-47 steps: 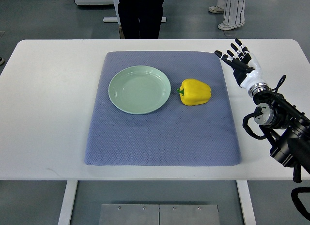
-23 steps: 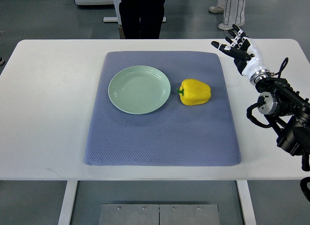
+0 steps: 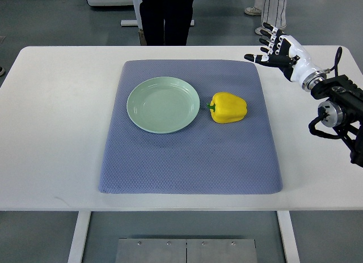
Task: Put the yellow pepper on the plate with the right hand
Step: 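Reach the right hand over the yellow pepper and lower it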
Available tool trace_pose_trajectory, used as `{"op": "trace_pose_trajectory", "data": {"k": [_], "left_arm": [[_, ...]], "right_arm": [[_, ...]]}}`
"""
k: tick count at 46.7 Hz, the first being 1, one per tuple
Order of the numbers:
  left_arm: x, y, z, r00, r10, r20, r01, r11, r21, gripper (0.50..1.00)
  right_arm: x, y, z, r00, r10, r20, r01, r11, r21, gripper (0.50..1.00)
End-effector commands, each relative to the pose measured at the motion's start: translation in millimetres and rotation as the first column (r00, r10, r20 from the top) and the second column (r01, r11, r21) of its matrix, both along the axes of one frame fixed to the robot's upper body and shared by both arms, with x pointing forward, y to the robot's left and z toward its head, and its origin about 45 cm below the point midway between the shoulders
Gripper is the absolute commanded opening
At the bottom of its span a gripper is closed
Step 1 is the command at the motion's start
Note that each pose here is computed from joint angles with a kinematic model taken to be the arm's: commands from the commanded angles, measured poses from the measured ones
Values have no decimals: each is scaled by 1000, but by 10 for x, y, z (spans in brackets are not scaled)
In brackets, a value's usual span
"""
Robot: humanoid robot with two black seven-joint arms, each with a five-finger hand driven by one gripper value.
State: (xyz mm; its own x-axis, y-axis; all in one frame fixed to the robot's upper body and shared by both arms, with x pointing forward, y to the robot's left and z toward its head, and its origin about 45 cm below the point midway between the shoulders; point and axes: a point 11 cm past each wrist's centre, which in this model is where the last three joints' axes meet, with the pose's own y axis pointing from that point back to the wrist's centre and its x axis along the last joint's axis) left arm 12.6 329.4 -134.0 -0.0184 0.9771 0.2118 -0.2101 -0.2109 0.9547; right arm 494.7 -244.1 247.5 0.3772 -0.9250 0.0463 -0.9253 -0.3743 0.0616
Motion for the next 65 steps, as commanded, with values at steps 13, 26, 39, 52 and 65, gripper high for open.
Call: {"op": "trace_pose_trajectory", "data": {"k": [13, 26, 39, 52, 65], "left_arm": [[-1, -3, 0, 1000, 1, 0, -1, 1000, -1, 1000], [-1, 2, 0, 1000, -1, 0, 1, 1000, 1, 1000], [-1, 2, 0, 1000, 1, 0, -1, 1000, 0, 1000], [-1, 2, 0, 1000, -1, 0, 1, 1000, 1, 1000], [-1, 2, 0, 1000, 1, 0, -1, 1000, 0, 1000]], "right_arm": [[-103, 266, 65, 985, 172, 14, -167, 970, -178, 998], [-165, 444, 65, 936, 349, 39, -303, 858, -415, 998], [-186, 517, 102, 904, 426, 17, -357, 778, -517, 998], [-267, 617, 38, 867, 498, -32, -418, 690, -591, 991], [-313, 615, -72, 842, 535, -72, -440, 602, -666, 962]]}}
